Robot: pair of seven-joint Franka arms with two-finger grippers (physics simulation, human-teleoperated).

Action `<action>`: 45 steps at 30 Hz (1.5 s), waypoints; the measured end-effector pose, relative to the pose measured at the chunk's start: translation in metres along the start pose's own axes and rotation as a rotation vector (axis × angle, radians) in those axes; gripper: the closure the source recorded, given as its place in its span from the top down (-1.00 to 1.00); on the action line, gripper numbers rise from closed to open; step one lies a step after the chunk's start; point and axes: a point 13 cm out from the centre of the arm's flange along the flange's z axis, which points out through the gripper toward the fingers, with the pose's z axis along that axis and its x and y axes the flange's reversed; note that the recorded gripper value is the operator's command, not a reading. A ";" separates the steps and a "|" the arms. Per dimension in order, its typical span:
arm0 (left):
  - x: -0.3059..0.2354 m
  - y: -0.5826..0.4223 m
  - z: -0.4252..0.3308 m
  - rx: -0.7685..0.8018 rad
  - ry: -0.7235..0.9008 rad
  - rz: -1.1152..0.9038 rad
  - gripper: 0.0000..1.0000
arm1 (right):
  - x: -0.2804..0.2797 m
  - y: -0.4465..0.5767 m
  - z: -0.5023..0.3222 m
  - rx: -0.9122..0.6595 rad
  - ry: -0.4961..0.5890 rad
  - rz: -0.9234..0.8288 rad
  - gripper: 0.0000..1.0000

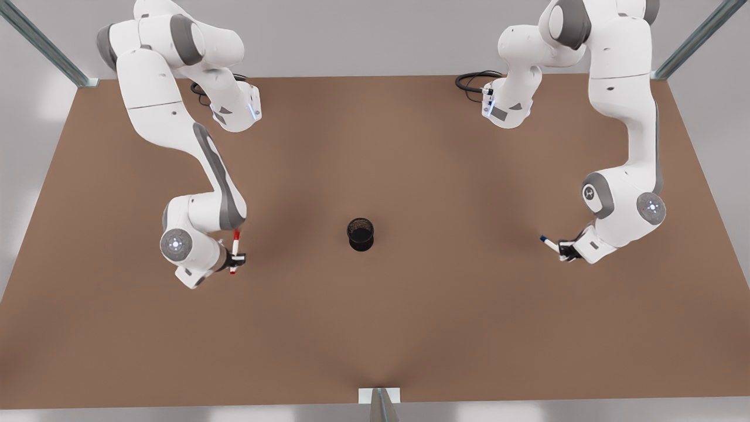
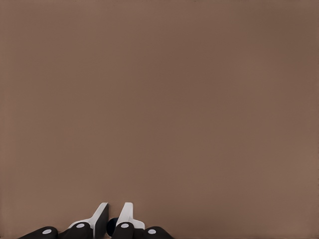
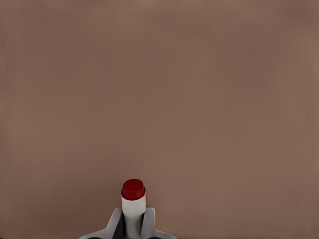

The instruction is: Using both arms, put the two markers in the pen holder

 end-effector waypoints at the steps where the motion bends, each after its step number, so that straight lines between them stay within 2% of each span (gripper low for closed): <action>1: -0.005 -0.001 -0.008 0.000 -0.001 0.000 -0.57 | -0.009 0.000 -0.019 -0.001 -0.034 -0.003 -0.51; 6: -0.023 -0.010 -0.048 0.003 0.004 0.007 -0.57 | -0.060 0.000 -0.143 -0.003 -0.193 -0.016 -0.51; 10: -0.028 -0.035 -0.058 0.017 0.036 0.021 -0.57 | -0.050 -0.006 -0.208 -0.001 -0.218 -0.018 -0.51; 18: -0.070 -0.206 -0.122 0.055 0.019 0.120 -0.57 | -0.032 -0.004 -0.206 -0.001 -0.145 -0.032 -0.51; 26: -0.013 -0.401 -0.119 0.068 0.116 0.129 -0.57 | -0.027 0.002 -0.205 0.000 -0.126 -0.048 -0.51; 36: 0.027 -0.557 -0.096 0.089 0.151 -0.076 -0.57 | -0.028 0.002 -0.207 0.001 -0.127 -0.054 -0.51; 45: 0.023 -0.584 -0.072 0.097 0.126 -0.354 -0.57 | -0.030 0.011 -0.211 -0.004 -0.136 -0.069 -0.51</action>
